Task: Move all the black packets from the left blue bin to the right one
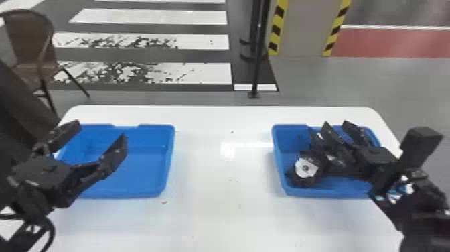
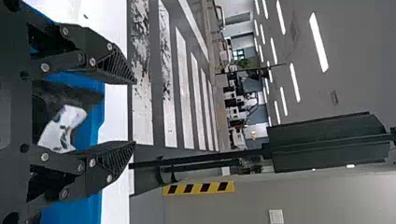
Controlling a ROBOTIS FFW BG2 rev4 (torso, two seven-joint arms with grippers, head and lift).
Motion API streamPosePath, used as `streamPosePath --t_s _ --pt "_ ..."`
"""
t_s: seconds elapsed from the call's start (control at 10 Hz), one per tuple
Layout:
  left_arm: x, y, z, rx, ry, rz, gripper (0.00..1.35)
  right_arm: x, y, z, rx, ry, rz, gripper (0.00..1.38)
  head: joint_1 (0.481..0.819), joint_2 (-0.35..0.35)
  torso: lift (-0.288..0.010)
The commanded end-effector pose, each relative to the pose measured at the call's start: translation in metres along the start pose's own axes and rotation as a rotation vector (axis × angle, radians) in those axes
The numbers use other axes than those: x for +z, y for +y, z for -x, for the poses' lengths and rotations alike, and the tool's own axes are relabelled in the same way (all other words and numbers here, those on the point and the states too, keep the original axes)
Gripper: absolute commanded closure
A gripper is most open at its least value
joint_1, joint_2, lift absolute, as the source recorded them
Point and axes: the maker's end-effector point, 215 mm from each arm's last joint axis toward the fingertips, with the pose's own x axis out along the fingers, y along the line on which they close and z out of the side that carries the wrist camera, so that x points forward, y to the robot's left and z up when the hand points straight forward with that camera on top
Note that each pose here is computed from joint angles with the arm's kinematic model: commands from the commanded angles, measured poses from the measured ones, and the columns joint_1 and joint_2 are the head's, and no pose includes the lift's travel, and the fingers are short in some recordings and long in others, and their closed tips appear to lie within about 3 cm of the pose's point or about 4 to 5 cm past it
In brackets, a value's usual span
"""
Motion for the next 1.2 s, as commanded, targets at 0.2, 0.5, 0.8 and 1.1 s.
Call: streamPosePath --t_s 0.2,0.5,0.8,1.1 --pt "0.015 -0.008 0.041 0.016 -0.003 -0.007 0.15 0.01 0.048 0.08 0.019 -0.031 0.071 0.21 0.695 -0.014 -0.14" --pt "0.014 -0.012 0.076 0.032 0.023 -0.021 0.15 0.013 0.081 0.14 0.02 -0.019 0.069 0.21 0.695 0.024 -0.14" --pt "0.006 -0.017 0.087 0.038 0.032 -0.018 0.15 0.033 0.099 0.174 0.016 -0.026 0.119 0.21 0.695 0.052 -0.14" --pt "-0.001 -0.013 0.091 0.051 0.059 -0.051 0.15 0.039 0.092 0.185 -0.02 -0.032 0.113 0.21 0.695 0.051 -0.14"
